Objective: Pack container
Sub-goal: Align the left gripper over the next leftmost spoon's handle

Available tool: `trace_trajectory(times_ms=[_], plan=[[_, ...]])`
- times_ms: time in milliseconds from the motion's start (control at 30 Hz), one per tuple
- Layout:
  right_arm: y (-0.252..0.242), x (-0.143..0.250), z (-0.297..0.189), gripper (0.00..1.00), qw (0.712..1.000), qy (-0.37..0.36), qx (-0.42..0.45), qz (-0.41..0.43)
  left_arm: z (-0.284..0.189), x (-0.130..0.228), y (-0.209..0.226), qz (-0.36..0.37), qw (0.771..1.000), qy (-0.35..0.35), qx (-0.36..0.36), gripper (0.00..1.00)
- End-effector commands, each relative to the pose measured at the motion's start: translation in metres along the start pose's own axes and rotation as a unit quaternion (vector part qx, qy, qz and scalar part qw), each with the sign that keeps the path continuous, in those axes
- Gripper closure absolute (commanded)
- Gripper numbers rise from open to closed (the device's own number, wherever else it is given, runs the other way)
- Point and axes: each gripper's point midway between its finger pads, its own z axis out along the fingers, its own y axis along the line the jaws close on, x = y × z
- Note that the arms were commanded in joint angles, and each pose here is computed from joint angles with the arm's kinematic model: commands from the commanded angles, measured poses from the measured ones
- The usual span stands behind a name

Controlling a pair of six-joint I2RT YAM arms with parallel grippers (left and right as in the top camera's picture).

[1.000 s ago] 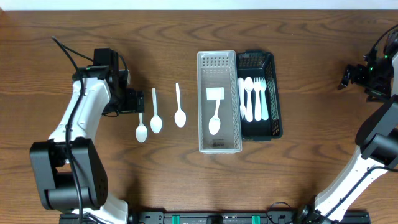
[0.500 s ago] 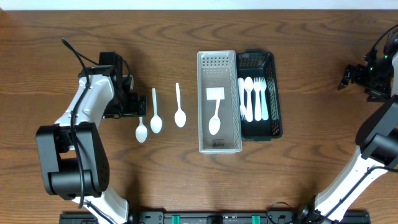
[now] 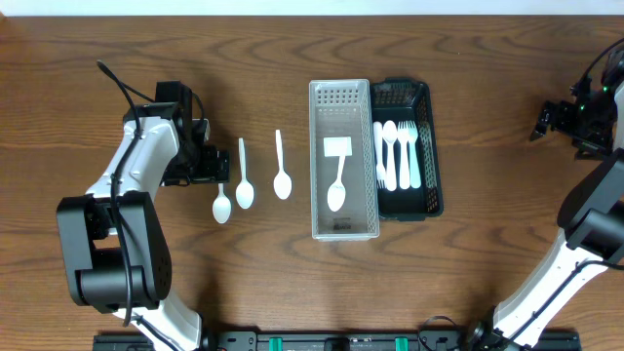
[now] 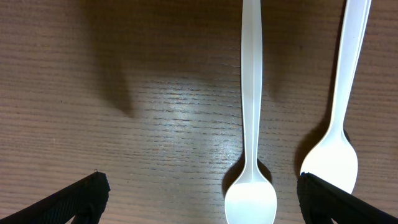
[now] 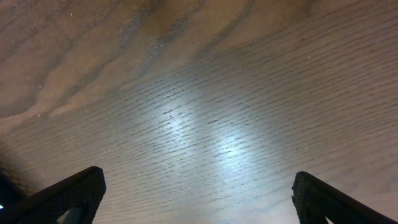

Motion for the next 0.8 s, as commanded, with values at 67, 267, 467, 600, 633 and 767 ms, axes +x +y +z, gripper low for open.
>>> trace_trajectory(times_ms=[67,267,467,600,633,767], plan=[[0.000,0.000,-0.003,0.01,1.000,-0.003,-0.002,0.007,0.004,0.003,0.000,0.006,1.000,0.009,0.002,0.02],[0.000,0.000,-0.003,0.01,1.000,-0.003,-0.002,0.007,0.005,0.004,-0.010,0.014,1.000,0.009,0.015,0.02],[0.000,0.000,-0.003,0.01,1.000,-0.003,-0.001,0.007,0.005,0.004,-0.019,0.028,0.999,0.009,0.015,0.02],[0.000,0.000,-0.003,0.01,1.000,-0.003,-0.002,0.007,0.005,0.002,-0.026,0.043,0.999,0.004,0.015,0.02],[0.000,0.000,-0.003,0.01,1.000,-0.003,-0.001,0.007,0.005,0.002,-0.028,0.046,0.999,0.004,0.015,0.02],[0.000,0.000,-0.003,0.01,1.000,-0.003,-0.002,0.007,0.005,0.002,-0.032,0.051,0.999,0.004,0.015,0.01]])
